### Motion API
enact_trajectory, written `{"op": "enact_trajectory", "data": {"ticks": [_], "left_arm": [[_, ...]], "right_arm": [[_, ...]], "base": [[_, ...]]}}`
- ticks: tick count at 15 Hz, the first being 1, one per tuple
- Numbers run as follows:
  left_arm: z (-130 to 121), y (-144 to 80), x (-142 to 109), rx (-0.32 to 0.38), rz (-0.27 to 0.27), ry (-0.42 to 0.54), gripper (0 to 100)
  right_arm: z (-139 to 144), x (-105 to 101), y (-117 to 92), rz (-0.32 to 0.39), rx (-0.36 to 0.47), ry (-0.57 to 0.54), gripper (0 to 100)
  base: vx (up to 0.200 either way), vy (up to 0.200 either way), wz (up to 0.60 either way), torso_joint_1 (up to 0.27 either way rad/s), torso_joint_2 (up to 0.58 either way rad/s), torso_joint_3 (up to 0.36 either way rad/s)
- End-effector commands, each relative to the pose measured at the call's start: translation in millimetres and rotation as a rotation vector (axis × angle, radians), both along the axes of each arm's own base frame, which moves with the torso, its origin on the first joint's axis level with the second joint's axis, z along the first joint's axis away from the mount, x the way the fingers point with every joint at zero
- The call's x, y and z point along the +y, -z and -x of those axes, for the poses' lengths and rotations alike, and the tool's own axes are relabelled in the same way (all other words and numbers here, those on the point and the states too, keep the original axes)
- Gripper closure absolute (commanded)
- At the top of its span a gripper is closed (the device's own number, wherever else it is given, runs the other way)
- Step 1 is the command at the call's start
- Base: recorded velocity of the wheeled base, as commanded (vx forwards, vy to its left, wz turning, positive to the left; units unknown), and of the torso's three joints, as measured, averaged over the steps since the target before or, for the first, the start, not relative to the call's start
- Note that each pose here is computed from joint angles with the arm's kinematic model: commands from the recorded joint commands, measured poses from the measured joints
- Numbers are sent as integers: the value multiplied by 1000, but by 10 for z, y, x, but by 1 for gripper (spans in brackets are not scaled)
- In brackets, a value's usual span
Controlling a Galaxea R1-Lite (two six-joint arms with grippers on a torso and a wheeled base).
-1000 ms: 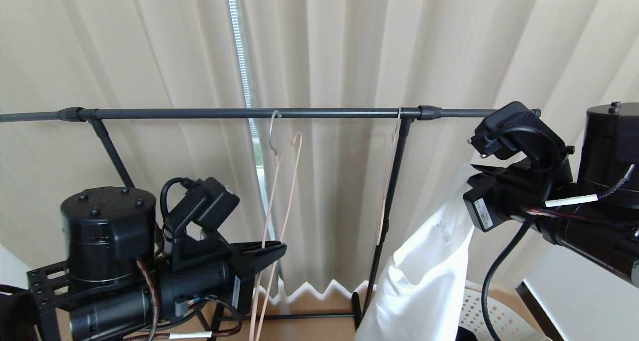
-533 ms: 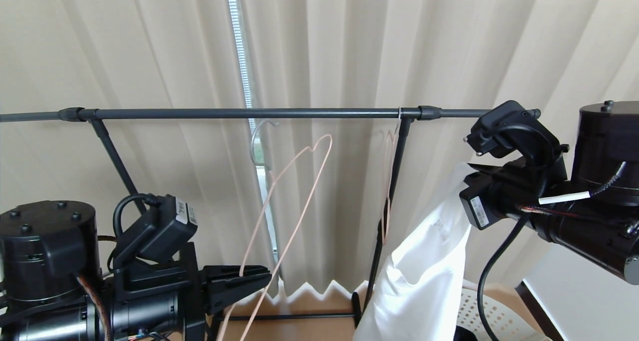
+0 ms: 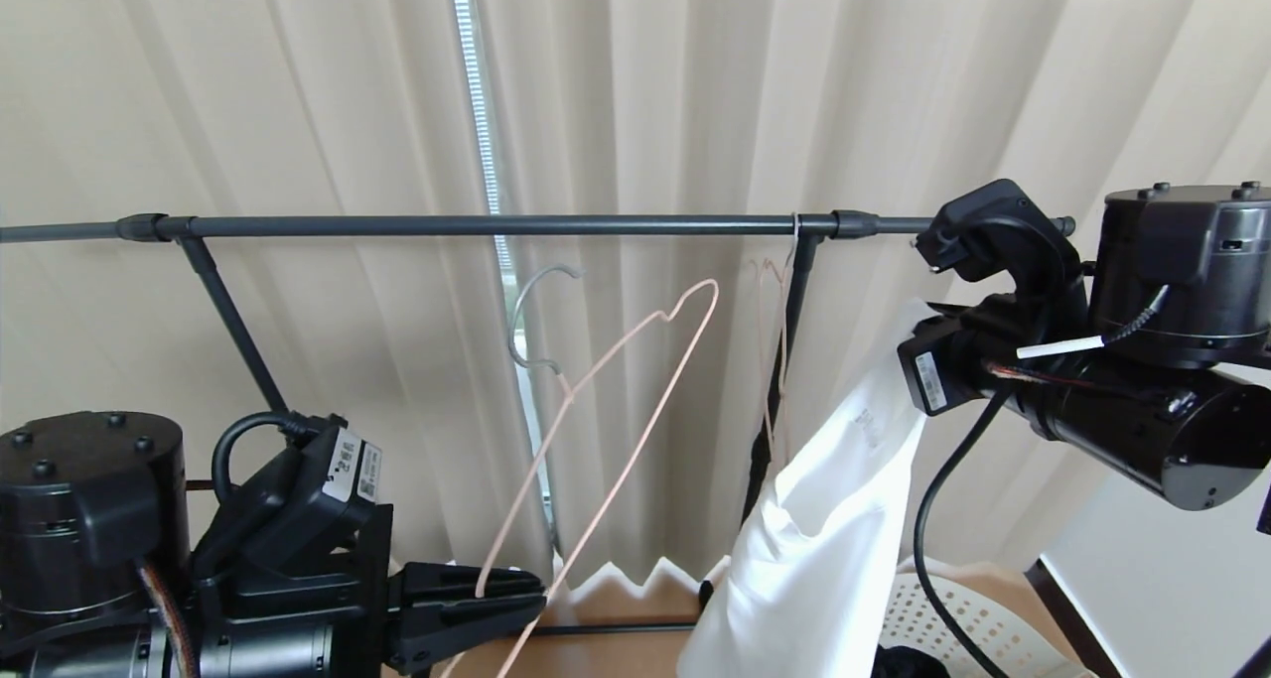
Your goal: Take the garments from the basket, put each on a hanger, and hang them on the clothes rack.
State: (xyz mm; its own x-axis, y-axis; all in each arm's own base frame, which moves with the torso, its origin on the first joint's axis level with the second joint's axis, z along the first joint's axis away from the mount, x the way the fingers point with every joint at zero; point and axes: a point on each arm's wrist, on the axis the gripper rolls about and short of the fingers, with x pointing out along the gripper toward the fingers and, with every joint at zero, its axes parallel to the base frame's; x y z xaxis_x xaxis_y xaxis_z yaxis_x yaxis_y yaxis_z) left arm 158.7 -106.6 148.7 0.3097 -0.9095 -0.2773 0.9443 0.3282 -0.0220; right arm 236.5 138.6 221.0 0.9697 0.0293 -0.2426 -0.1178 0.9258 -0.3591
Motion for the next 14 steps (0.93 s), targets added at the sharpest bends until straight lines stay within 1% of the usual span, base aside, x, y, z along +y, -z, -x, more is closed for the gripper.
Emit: {"op": "enact_trajectory", "data": {"ticks": [1,3,6,7,11,13,14], "left_arm": [[12,27,-47,12,-6,28,100],[46,34,-92,15,-8,60,100],[133,105,-223,43,-27,142,100],[146,121,-258,49,-31,160,100],[172,154,-347,63,-42,204,100],[172,157,-350,64,-43,206,100],[167,170,-421,69,-48,230,100]], "right_arm": [[-93,7,56,9,16,16,100],[-146,-32,41,0,9,39,100],[-194,-60,3,-22,-3,59,100],[-205,-59,16,-20,1,61,100],[-232,-64,-13,-44,-8,70,100],[-232,-64,-13,-44,-8,70,100],[-258,-50,17,-40,0,70,100]], "base": [[0,0,0,0,0,0],[0,0,0,0,0,0],[0,0,0,0,0,0],[0,0,0,0,0,0],[0,0,0,0,0,0],[0,0,0,0,0,0],[0,0,0,0,0,0]]}}
